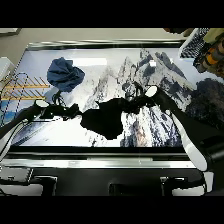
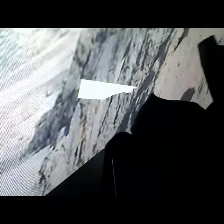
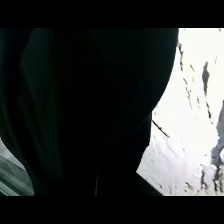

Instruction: Fold the clothes and pants, and hang the long-sleeved shirts on hangers.

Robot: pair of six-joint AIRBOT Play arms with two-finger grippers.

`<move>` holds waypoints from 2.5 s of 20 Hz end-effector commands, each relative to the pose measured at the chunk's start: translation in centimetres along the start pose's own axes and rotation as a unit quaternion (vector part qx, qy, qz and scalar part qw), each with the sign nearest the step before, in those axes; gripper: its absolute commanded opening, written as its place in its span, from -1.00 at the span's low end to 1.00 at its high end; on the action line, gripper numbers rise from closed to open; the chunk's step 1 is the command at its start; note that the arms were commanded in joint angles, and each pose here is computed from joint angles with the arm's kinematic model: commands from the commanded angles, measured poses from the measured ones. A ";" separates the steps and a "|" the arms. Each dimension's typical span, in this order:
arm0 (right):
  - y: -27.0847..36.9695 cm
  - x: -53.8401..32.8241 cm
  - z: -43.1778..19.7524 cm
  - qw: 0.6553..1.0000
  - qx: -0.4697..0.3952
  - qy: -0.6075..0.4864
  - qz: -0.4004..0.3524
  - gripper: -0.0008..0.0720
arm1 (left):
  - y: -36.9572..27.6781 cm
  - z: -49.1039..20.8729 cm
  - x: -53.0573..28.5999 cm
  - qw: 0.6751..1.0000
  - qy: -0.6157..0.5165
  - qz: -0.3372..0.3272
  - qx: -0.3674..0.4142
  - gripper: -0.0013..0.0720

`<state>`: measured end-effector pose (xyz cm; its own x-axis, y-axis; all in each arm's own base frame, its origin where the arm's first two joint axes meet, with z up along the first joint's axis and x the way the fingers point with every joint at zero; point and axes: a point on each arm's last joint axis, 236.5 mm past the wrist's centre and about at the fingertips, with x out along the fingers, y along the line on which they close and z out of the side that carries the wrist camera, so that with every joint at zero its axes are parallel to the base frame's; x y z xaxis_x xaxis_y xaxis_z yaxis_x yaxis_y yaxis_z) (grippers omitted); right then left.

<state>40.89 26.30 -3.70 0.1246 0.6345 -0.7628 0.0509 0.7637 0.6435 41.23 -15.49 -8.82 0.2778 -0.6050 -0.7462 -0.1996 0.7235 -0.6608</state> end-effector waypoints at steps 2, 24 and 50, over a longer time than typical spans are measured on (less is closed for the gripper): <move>1.3 -5.8 3.2 0.989 -0.091 -0.108 -0.046 -0.91 | -3.3 4.1 -6.3 0.996 -0.063 -0.023 0.052 -0.92; 14.6 -44.6 -9.9 0.824 -0.207 -0.527 0.026 -0.91 | -20.6 -3.2 -45.2 0.864 -0.471 -0.037 0.174 -0.92; -7.2 -9.8 2.6 0.985 0.061 -0.076 -0.141 0.50 | 0.6 9.1 -7.7 0.985 -0.138 0.102 -0.006 -0.92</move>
<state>45.11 17.45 -2.50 0.3389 0.3704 -0.8648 0.3280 0.8150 0.4776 48.25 -7.56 -2.99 0.5077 -0.3194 -0.8002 -0.2960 0.8076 -0.5101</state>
